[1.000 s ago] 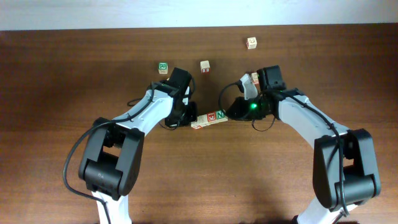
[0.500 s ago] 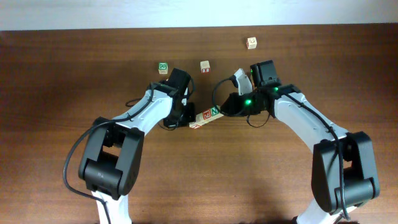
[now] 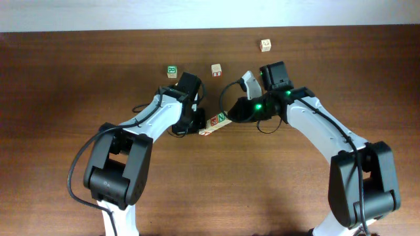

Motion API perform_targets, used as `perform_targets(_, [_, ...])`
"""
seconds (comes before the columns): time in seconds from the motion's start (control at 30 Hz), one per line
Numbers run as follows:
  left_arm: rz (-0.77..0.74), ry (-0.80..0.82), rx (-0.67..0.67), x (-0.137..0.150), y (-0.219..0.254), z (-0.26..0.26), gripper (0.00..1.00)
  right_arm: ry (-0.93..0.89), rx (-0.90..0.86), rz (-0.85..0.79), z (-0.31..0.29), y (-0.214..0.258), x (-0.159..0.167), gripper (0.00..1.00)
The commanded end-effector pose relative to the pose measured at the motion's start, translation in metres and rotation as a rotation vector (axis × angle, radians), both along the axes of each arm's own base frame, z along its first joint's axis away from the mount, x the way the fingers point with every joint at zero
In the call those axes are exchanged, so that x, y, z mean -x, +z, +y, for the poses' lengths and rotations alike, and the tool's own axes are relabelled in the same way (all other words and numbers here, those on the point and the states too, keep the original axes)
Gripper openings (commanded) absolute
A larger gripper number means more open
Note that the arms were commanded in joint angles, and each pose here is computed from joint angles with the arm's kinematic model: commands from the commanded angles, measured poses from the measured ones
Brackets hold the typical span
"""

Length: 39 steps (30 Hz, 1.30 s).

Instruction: Rotate 4 blocks

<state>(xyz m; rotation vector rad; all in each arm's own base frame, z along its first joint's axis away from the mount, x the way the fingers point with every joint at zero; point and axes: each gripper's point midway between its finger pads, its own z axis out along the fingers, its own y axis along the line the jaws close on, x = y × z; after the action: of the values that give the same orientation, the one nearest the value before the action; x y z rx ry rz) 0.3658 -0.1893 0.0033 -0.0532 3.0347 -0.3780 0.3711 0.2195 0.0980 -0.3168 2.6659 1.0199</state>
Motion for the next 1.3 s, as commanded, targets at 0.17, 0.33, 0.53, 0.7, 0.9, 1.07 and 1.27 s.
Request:
perform_targets(0.17, [0.025, -0.071, 0.149, 0.009, 0.011, -0.038, 0.0, 0.086, -0.042, 0.061, 0.034, -0.003, 0.027, 0.04])
perform_targets(0.33, [0.025, -0.071, 0.149, 0.009, 0.011, -0.038, 0.0, 0.086, -0.042, 0.062, 0.035, -0.003, 0.027, 0.04])
perform_targets(0.53, [0.023, -0.056, 0.146, 0.006, 0.011, -0.032, 0.0, 0.085, -0.043, 0.065, 0.035, -0.003, 0.027, 0.04])
perform_targets(0.7, [0.024, -0.016, 0.145, -0.002, 0.011, -0.017, 0.0, 0.101, -0.039, 0.063, 0.041, -0.003, 0.031, 0.04])
perform_targets(0.9, [0.042, 0.035, 0.138, -0.006, 0.01, 0.003, 0.0, 0.077, -0.039, 0.06, 0.041, -0.003, 0.027, 0.04])
perform_targets(1.07, [0.04, 0.055, 0.138, -0.01, 0.01, 0.01, 0.0, 0.042, -0.014, 0.063, 0.037, -0.006, 0.023, 0.04])
perform_targets(1.27, [0.036, 0.072, 0.131, -0.013, 0.009, 0.017, 0.0, 0.006, 0.01, 0.045, 0.034, -0.008, 0.015, 0.04])
